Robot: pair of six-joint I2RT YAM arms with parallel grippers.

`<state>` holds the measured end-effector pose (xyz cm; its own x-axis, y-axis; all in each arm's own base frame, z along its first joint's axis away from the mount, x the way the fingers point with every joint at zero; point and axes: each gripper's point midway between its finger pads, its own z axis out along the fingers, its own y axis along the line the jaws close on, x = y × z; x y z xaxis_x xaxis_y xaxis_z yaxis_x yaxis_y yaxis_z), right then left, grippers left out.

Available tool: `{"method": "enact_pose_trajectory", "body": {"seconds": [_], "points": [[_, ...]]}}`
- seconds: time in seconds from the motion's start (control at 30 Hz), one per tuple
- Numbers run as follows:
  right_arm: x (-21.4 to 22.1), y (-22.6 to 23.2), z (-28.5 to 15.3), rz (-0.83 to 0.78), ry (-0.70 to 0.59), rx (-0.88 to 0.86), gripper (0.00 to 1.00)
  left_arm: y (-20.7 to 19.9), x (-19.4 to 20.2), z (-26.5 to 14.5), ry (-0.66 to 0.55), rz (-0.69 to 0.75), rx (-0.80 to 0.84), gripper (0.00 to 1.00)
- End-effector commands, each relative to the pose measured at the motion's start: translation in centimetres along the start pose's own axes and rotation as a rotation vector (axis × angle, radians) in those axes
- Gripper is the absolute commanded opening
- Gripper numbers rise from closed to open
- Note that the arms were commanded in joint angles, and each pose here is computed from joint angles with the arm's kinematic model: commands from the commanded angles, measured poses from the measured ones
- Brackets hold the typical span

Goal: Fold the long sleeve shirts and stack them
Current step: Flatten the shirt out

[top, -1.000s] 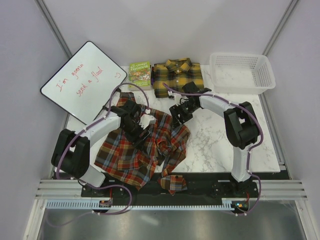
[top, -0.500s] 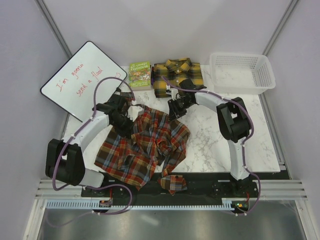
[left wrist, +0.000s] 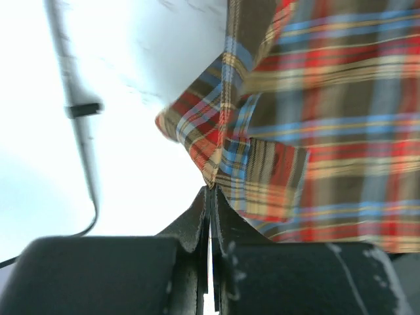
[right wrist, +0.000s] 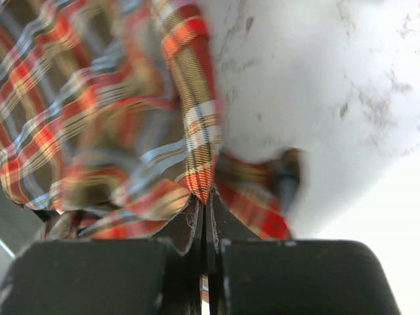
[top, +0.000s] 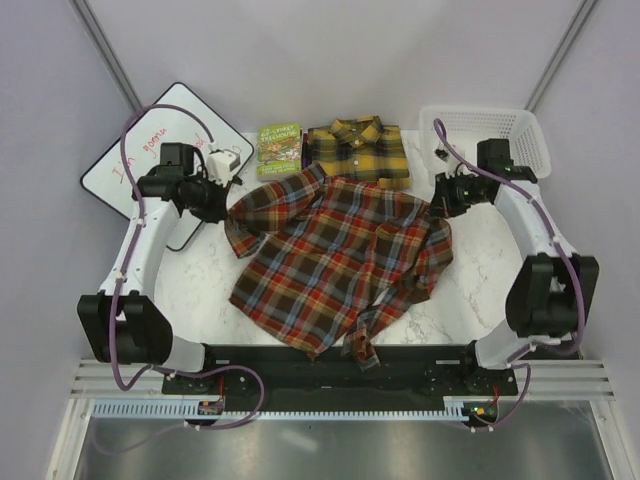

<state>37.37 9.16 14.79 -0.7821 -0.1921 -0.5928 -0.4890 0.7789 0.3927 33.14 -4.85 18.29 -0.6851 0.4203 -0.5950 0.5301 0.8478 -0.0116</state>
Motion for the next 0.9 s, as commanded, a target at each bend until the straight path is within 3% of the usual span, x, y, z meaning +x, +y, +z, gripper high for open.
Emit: {"method": "enact_pose_trajectory", "body": {"seconds": [0.0,0.13,0.23,0.3,0.33,0.37,0.43,0.57,0.67,0.87], "points": [[4.9,7.2,-2.1,-0.241,0.099,-0.101,0.00,3.4,-1.4,-1.5,-0.073,-0.042,-0.060,0.02],[9.5,14.4,1.4,-0.507,0.236,-0.150,0.00,3.8,1.2,-2.1,-0.041,-0.029,-0.051,0.02],[16.6,19.6,3.3,-0.738,0.421,-0.244,0.05,3.5,3.8,-2.7,-0.006,0.016,-0.070,0.02],[21.9,22.4,2.9,-0.906,0.544,-0.332,0.21,3.4,5.6,-2.5,0.028,0.024,-0.075,0.02],[21.8,23.2,2.6,-0.925,0.531,-0.345,0.37,3.4,5.9,-2.7,0.027,0.027,-0.083,0.02],[20.2,24.3,2.2,-0.937,0.474,-0.360,0.63,3.1,6.6,-2.4,0.041,0.023,-0.074,0.02],[16.9,24.2,2.1,-0.903,0.392,-0.332,0.74,2.8,7.2,-2.3,0.049,0.020,-0.071,0.02],[7.6,22.1,1.8,-0.725,0.215,-0.299,0.77,2.6,7.5,-2.0,0.053,0.022,-0.058,0.02],[3.9,20.1,3.8,-0.558,0.200,-0.254,0.75,2.6,7.4,-1.8,0.048,0.013,-0.050,0.02],[1.5,19.4,9.2,-0.423,0.222,-0.271,0.73,2.8,6.8,-2.0,0.031,-0.006,-0.057,0.02]]}}
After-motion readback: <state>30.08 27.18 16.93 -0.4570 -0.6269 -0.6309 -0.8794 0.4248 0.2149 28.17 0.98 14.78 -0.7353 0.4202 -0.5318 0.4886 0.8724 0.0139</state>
